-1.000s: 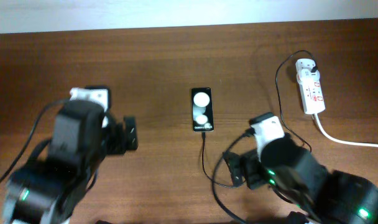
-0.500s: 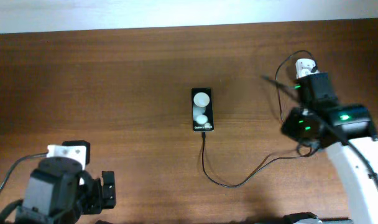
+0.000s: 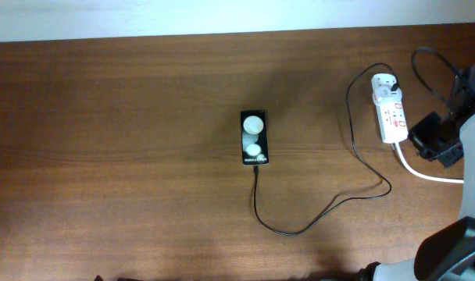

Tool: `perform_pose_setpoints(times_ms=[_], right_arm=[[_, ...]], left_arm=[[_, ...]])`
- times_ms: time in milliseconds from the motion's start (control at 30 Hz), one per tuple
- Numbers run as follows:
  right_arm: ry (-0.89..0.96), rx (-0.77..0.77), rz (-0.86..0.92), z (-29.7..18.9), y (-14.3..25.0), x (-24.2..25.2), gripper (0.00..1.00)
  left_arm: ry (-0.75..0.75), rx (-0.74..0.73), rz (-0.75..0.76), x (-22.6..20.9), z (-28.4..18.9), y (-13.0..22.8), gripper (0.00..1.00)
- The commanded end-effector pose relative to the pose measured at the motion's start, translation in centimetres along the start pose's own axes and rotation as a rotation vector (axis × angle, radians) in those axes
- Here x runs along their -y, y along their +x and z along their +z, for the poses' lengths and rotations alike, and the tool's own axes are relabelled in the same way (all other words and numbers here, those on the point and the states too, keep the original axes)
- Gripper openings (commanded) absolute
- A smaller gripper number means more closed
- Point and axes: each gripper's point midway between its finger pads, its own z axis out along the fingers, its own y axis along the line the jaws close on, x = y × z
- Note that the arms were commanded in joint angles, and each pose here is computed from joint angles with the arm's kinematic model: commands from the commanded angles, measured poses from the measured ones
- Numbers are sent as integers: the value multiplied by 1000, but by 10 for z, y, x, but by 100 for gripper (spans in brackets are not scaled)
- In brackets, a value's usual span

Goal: Plug charger to phone and switch on socket
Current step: 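Move the right gripper to the power strip and press its red switch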

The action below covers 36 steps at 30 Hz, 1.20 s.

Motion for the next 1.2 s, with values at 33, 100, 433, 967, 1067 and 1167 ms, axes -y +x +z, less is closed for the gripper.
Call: perform_pose_setpoints(times_ms=[33,100,433,967,1067,1167], right_arm=[[-132,-1,52,3,-21,-34,5],[-148,29,52,15,-37,-44,4],[-136,35,24,72,-100,-84,4],[-215,112,49,120,-134,-114,4],[-213,97,48,133,-133,-115,4],[-217,104,48,134,-135,-116,4]], left_arm=[[-13,54,-13,-5,-10,2,99],[-45,66,-31,-7,-13,3,99],[-16,208,-68,-15,-40,18,99],[21,343,-95,-24,-66,35,99],[21,344,-96,-24,-66,35,99],[21,344,-96,-24,-66,35,99]])
